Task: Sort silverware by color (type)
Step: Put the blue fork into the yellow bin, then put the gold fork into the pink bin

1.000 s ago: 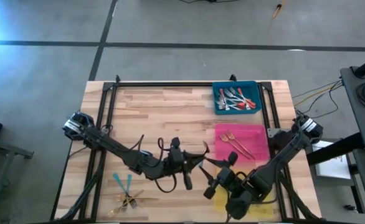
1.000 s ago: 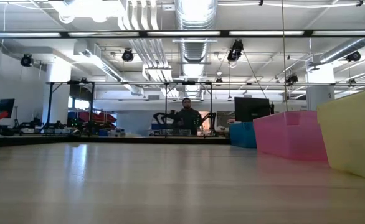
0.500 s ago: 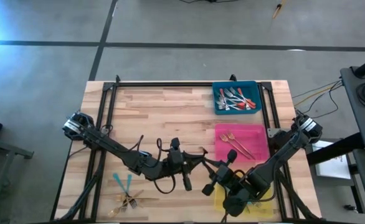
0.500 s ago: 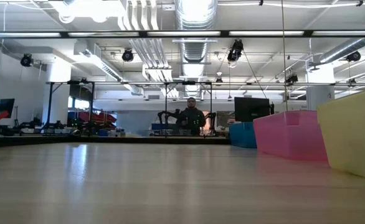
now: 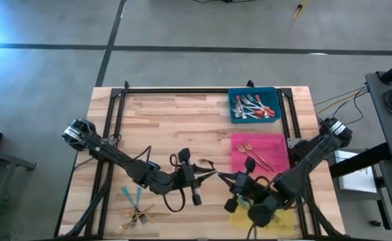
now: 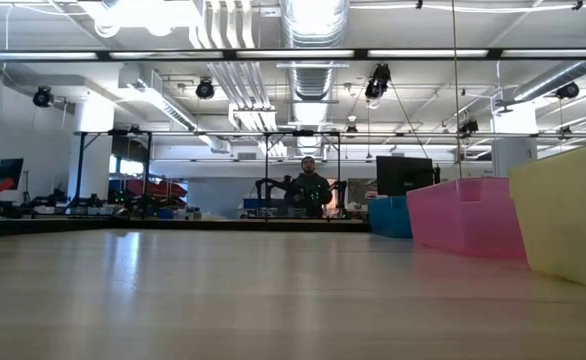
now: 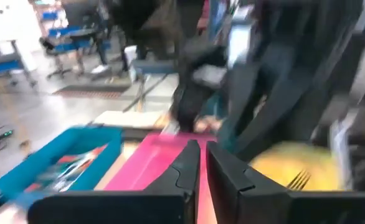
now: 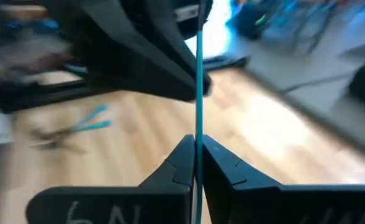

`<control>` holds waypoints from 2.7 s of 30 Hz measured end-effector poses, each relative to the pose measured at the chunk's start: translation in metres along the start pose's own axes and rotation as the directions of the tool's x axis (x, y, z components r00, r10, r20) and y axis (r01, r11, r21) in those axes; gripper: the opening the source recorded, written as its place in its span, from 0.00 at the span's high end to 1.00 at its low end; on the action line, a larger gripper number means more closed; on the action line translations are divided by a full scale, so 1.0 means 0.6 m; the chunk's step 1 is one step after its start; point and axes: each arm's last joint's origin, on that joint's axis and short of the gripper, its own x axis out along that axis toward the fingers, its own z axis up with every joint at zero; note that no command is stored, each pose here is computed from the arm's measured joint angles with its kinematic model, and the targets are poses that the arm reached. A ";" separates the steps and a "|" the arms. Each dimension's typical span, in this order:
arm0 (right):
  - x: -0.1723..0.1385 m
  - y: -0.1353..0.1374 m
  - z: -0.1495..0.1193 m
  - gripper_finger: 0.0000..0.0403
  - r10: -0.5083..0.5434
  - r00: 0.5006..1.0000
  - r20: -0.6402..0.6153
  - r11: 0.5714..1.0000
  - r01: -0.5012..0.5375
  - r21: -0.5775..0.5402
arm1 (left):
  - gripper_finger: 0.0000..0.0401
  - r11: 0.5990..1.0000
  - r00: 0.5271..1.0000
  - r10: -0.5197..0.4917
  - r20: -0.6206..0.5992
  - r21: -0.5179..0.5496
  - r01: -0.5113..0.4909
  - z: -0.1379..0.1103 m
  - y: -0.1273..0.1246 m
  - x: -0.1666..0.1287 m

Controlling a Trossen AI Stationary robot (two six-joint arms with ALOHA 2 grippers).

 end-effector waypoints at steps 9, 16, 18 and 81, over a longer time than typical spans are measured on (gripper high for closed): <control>-0.047 -0.028 -0.009 0.98 0.180 0.947 -0.266 0.975 -0.136 0.174 | 0.96 0.998 0.974 0.018 -0.225 0.055 -0.006 -0.004 0.031 -0.040; -0.083 -0.001 -0.083 0.98 0.257 0.755 -0.603 0.954 -0.100 0.282 | 0.96 0.998 0.862 -0.064 -0.502 -0.015 0.066 -0.027 0.056 -0.077; -0.092 0.008 -0.108 0.98 0.229 0.704 -0.672 0.959 -0.043 0.281 | 0.96 0.998 0.833 -0.062 -0.550 -0.044 0.046 -0.033 0.059 -0.086; -0.098 0.045 -0.197 0.73 0.096 0.352 -0.931 0.986 0.094 0.137 | 0.90 0.891 0.368 -0.448 -0.815 -0.438 0.117 -0.153 -0.067 -0.274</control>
